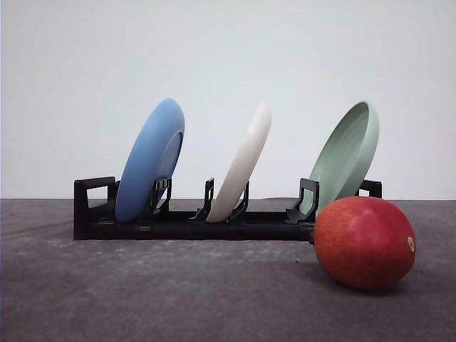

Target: Place pomegranate in white plate

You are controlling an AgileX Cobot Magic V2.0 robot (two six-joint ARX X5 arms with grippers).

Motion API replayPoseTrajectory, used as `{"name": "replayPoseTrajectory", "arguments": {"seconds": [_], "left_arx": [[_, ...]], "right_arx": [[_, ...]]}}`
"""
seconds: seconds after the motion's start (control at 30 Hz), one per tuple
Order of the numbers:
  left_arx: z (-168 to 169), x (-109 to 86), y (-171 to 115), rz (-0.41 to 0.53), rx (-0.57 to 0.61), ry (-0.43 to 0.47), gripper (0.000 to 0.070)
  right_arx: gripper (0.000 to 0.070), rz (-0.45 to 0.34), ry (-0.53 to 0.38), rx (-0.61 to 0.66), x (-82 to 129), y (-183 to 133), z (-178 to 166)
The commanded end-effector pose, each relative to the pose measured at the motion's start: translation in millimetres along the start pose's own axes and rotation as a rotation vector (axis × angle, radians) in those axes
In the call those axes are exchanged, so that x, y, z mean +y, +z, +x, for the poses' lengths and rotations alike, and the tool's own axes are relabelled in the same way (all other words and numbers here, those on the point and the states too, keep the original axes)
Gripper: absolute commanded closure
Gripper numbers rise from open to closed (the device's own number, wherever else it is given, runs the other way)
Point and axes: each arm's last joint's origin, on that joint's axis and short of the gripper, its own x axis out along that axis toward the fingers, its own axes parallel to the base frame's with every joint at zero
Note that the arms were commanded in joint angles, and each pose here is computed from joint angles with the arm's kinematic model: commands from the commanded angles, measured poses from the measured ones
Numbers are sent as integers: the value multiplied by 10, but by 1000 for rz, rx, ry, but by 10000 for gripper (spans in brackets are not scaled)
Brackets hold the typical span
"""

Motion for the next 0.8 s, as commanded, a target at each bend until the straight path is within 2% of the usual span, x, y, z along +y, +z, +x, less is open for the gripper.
{"name": "replayPoseTrajectory", "arguments": {"seconds": [0.0,0.13,0.27,0.4,0.57,0.67,0.77], "left_arx": [[12,4,-37,-8,8,2,700],[12,2,-13,-54,-16,-1,700],[7,-6,70,-50,-102,-12,700],[-9,-17,170,-44,-207,-25,700],[-59,-34,326,-37,-328,-39,700],[-121,-50,458,-36,-352,-42,699],[-202,-66,605,-39,-333,-29,698]], "right_arx": [[672,-1,-2,-6,-1,-2,3],[673,6,-1,-7,-1,-1,3],[672,64,0,-34,0,25,2],[673,177,12,-142,0,131,-8],[674,239,39,-315,1,315,-52],[694,276,46,-323,1,424,-87],[695,322,47,-280,2,547,-138]]}}
